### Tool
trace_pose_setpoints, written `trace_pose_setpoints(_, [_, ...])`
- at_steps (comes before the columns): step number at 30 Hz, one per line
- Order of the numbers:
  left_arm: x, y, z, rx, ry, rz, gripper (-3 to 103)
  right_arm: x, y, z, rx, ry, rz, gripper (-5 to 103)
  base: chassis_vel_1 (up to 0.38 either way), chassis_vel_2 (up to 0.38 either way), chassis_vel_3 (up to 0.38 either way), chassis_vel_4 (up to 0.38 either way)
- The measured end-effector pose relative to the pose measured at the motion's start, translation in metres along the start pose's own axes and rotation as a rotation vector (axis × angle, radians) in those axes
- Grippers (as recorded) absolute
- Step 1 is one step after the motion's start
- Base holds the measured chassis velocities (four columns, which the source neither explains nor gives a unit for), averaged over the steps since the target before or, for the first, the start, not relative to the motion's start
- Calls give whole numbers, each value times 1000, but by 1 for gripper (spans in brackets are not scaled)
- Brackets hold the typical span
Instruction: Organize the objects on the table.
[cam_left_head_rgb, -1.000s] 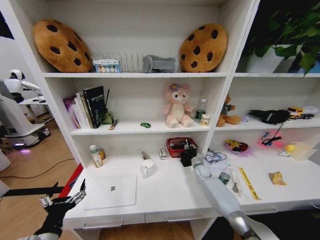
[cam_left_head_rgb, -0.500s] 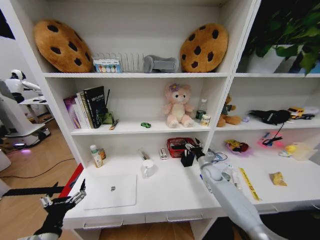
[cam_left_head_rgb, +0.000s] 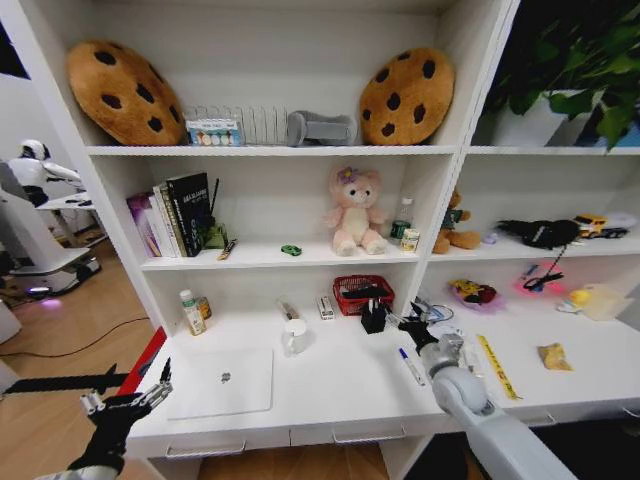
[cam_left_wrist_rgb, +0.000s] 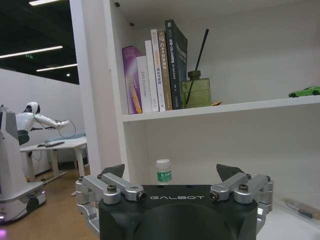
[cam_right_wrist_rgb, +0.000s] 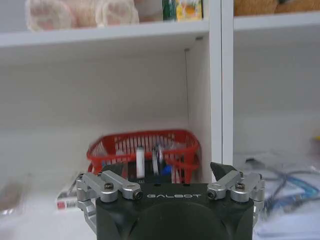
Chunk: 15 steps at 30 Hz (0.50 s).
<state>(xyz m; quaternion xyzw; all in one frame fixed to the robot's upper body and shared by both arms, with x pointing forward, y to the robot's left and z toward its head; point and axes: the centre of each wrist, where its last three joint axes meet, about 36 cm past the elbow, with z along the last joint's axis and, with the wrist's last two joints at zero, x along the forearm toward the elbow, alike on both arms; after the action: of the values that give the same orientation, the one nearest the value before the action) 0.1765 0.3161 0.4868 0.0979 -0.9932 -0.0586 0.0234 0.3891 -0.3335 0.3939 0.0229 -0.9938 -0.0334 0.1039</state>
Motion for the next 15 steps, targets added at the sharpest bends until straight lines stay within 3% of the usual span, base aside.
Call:
trace_pose_setpoints(7, [0,0,0,0,0,0,100,7,-27,29,41,140,-81,97,0,0,0,0])
trace_pose_setpoints(15, [0,0,0,0,0,0,100,2,-44,48,-20,264,-109,88,0,0,0,0])
